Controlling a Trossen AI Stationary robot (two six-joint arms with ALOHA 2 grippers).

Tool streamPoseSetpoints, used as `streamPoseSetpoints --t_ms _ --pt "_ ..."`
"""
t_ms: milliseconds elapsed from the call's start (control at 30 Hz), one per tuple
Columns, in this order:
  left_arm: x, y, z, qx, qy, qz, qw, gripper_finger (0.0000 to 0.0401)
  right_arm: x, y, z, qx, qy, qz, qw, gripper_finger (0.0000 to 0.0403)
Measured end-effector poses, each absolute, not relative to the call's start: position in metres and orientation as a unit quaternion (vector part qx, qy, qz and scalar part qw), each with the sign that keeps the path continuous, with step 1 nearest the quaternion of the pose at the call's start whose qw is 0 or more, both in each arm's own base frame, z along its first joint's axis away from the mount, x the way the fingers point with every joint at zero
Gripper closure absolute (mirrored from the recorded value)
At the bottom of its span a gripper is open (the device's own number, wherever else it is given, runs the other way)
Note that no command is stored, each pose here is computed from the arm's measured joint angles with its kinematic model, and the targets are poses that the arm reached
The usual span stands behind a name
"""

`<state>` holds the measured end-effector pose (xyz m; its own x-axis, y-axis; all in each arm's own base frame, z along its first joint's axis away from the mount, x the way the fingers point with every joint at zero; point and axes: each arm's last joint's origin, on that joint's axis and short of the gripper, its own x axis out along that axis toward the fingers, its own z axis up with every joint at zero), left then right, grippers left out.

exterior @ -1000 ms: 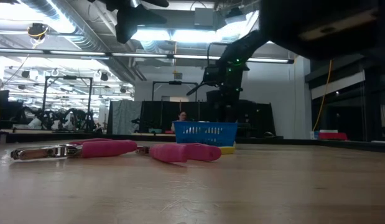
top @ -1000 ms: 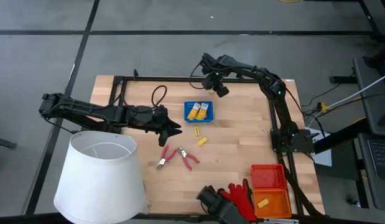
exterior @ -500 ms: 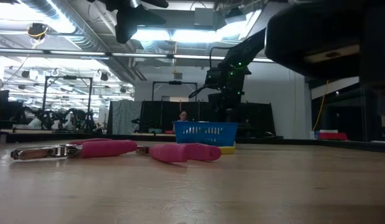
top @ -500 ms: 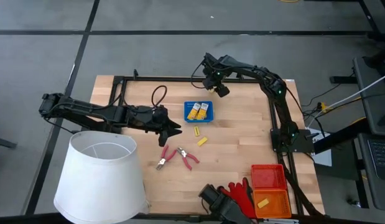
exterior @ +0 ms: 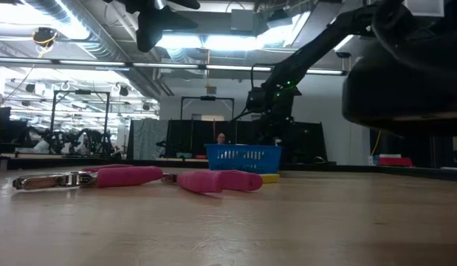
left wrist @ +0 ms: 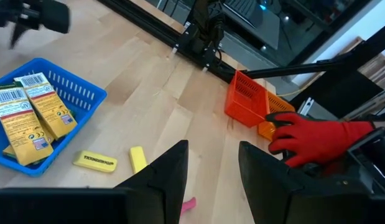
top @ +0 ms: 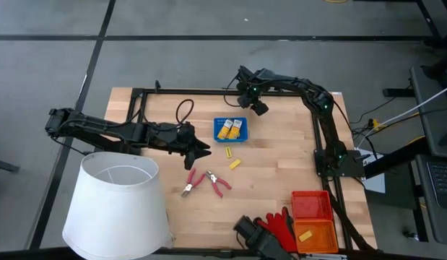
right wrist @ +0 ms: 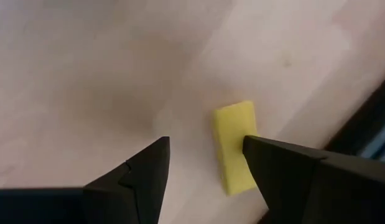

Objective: Pick & Place School Supplies
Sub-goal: Put the yellow eraser into the orange bin

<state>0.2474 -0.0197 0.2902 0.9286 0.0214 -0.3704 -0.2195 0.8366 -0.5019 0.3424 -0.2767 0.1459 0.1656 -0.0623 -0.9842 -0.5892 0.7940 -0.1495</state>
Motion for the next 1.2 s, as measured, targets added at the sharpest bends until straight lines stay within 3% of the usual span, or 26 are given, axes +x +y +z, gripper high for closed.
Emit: streamPoseSetpoints --t_ms 567,733,1000,1200 --pt "0.2474 -0.0199 0.2902 -0.288 0.178 0.064 0.939 0.0262 0.3459 -0.2837 0.1393 -0.284 0.611 0.17 0.719 0.0197" --pt "0.2473 -0.021 0.2902 -0.294 0.179 0.059 0.937 0.0262 0.3462 -0.2845 0.1389 -0.29 0.613 0.166 0.716 0.0241" --pt "0.2472 -0.0222 0.2902 -0.301 0.18 0.057 0.935 0.0262 0.3481 -0.2878 0.1381 -0.298 0.622 0.139 0.711 0.0361" --pt "0.2466 -0.0281 0.2902 -0.299 0.183 0.046 0.935 0.0262 0.35 -0.2809 0.1433 -0.255 0.659 0.087 0.702 0.0367"
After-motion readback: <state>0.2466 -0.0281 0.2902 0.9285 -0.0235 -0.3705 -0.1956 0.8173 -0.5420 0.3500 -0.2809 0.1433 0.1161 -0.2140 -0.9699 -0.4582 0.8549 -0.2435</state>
